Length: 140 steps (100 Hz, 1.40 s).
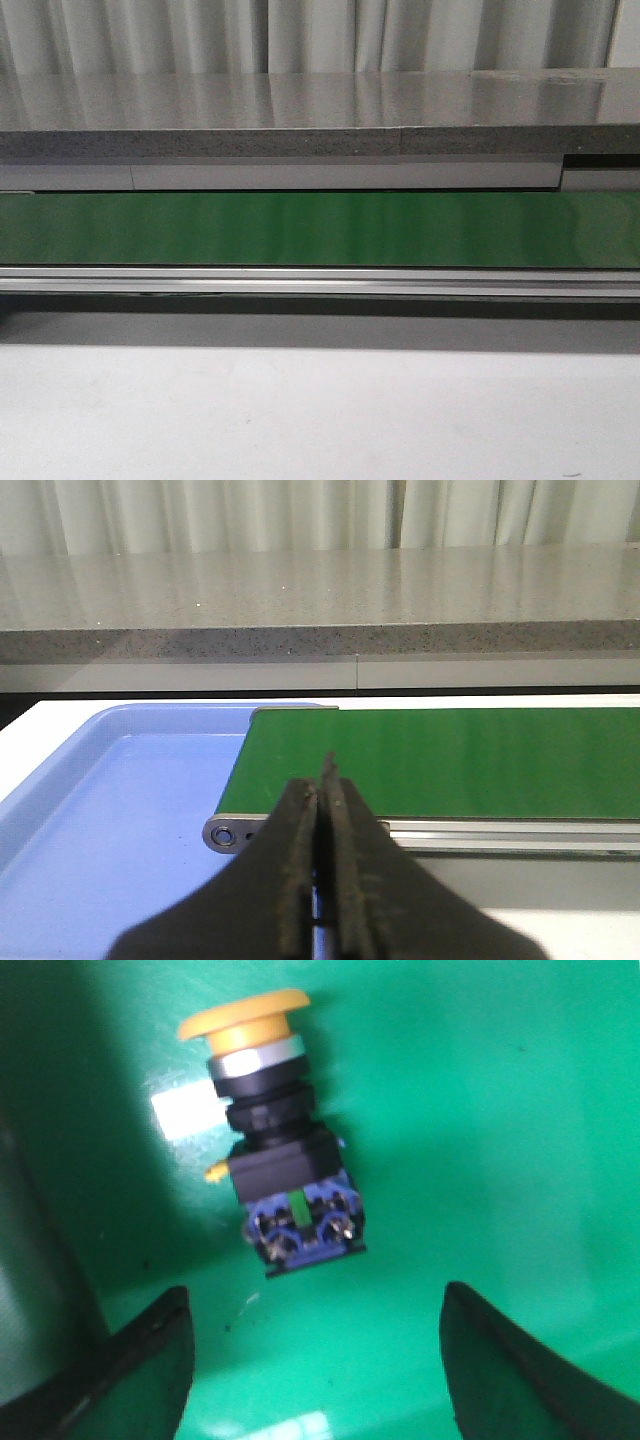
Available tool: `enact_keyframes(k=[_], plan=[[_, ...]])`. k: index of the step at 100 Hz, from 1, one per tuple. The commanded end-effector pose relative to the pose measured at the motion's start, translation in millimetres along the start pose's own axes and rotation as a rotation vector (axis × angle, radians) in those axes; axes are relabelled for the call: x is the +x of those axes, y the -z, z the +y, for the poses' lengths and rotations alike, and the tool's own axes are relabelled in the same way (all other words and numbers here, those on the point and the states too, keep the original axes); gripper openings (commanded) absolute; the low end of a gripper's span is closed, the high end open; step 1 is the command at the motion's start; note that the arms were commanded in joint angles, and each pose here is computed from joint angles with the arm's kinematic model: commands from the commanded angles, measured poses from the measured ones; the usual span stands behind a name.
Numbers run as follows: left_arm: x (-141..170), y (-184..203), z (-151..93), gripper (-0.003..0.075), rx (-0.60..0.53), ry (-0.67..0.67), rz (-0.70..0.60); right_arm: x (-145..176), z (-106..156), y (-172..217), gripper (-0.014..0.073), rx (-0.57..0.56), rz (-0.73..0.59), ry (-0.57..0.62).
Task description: Move button from right to left
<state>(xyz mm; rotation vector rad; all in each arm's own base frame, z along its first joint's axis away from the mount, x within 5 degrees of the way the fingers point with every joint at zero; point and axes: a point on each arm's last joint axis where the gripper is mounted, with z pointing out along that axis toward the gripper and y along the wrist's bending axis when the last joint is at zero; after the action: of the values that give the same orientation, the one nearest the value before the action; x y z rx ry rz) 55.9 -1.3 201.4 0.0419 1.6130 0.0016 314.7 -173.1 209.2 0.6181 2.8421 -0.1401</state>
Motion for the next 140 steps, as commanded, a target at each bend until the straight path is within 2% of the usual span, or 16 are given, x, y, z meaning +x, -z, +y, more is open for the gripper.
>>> enact_keyframes(k=[1, 30, 35, 50, 58, 75, 93, 118, 140], plan=[[6.3, 0.2, -0.2, -0.002, -0.003, 0.009, -0.064, -11.8, -3.0, 8.5, 0.0522, -0.003, -0.09, -0.004], [6.3, 0.2, -0.2, -0.002, -0.003, 0.009, -0.064, -18.6, -2.4, -19.6, 0.0512, -0.018, -0.097, -0.021], [6.3, 0.2, -0.2, -0.002, -0.003, 0.009, -0.064, -18.8, -2.1, -22.6, 0.0479, -0.022, -0.092, -0.025], [6.3, 0.2, -0.2, -0.002, -0.003, 0.009, -0.064, -21.6, -2.2, -25.1, 0.0298, -0.023, -0.098, -0.04], [6.3, 0.2, -0.2, -0.002, -0.003, 0.009, -0.064, -23.8, -2.4, -23.0, 0.0252, -0.023, -0.105, -0.047], [6.3, 0.2, -0.2, -0.002, -0.003, 0.009, -0.064, -29.2, -2.6, -3.9, 0.0248, -0.031, -0.115, -0.056], [6.3, 0.2, -0.2, -0.002, -0.003, 0.009, -0.064, -23.5, 1.5, 48.4, 0.0248, -0.042, -0.195, -0.063], [6.3, 0.2, -0.2, -0.002, -0.003, 0.009, -0.064, -1.2, 37.9, 116.7, 0.0248, -0.104, -0.282, 0.019], [6.3, 0.2, -0.2, -0.002, -0.003, 0.009, -0.064, 3.7, 90.6, 108.7, 0.0248, -0.192, -0.221, 0.086]])
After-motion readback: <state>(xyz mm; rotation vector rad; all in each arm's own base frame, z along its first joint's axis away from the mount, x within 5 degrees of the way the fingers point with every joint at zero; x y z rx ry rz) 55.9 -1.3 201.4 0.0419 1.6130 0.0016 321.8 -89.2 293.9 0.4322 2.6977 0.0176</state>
